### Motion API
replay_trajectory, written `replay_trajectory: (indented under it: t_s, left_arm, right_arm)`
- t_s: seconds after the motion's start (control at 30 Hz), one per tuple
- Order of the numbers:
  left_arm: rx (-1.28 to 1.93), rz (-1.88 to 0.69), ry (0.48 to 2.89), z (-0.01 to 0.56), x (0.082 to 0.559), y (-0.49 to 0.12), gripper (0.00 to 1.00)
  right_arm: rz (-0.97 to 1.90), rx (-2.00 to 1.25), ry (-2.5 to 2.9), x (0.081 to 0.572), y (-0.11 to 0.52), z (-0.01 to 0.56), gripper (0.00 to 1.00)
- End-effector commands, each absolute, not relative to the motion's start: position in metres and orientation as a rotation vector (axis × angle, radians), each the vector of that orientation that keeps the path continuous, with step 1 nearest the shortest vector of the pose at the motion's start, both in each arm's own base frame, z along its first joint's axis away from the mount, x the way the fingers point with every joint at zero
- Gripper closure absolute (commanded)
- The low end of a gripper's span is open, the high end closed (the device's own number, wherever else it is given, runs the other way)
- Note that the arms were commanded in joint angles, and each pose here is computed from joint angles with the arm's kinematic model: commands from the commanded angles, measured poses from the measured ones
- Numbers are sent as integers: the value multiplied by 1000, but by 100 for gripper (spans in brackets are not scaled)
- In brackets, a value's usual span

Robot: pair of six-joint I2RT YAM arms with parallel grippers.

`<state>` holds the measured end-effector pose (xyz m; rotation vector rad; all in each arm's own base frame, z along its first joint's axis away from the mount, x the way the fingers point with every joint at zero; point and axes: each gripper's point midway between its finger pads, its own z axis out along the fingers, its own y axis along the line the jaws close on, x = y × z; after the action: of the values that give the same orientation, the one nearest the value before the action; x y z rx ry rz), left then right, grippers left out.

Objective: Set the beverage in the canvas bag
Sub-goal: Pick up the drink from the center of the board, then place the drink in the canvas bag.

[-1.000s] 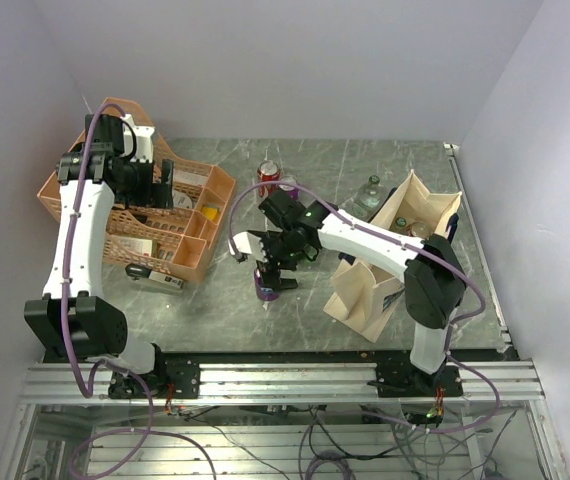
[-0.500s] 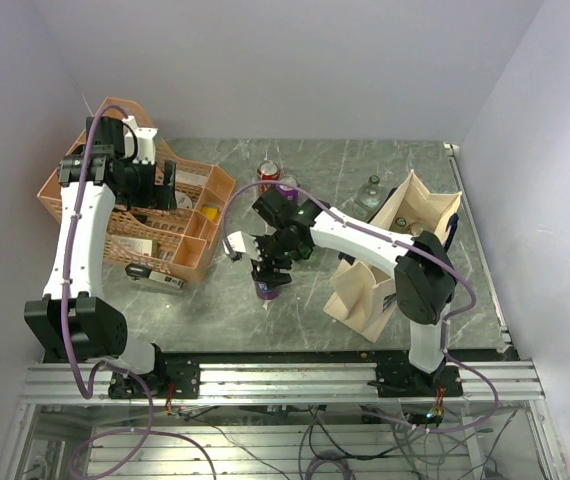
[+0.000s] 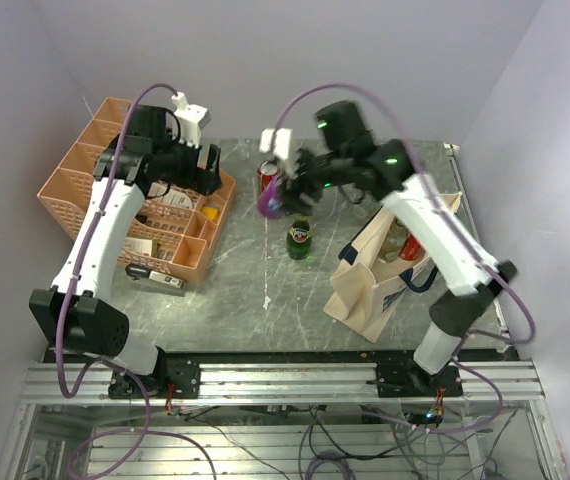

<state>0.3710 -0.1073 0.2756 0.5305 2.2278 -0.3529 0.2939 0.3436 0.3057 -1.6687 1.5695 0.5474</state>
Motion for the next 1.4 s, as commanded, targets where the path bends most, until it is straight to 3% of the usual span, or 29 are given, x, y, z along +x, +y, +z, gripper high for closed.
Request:
replay_trajectory:
  t_s: [0.0, 0.23, 0.43, 0.67, 0.87, 1.17, 1.23, 1.37]
  left_arm:
    - [608, -579, 1977, 325, 395, -176, 1]
    - [832, -900, 1864, 325, 365, -296, 1]
    - [965, -1132, 1835, 315, 336, -391, 0]
    - [975, -1406, 1905, 284, 309, -458, 0]
    - [1054, -1452, 1953, 257, 284, -480, 1]
    - [1199, -1431, 1917, 232, 254, -500, 35]
    - [1212, -1403, 1906, 235, 254, -497, 48]
    - [1226, -1280, 1900, 241, 258, -483, 84]
  right_arm:
    - [411, -1385, 1599, 287, 271, 402, 93]
    - [145, -1072, 1741, 283, 169, 427, 94]
    - [9, -923, 1929, 263, 99, 385, 94]
    - [-12, -880, 2027, 245, 75, 338, 95]
    - [79, -841, 2118, 239, 76, 297, 95]
    - [140, -773, 2192, 248, 67, 251, 96]
    - [125, -744, 2202, 252, 58, 246, 96]
    - [106, -713, 2222, 257, 39, 237, 96]
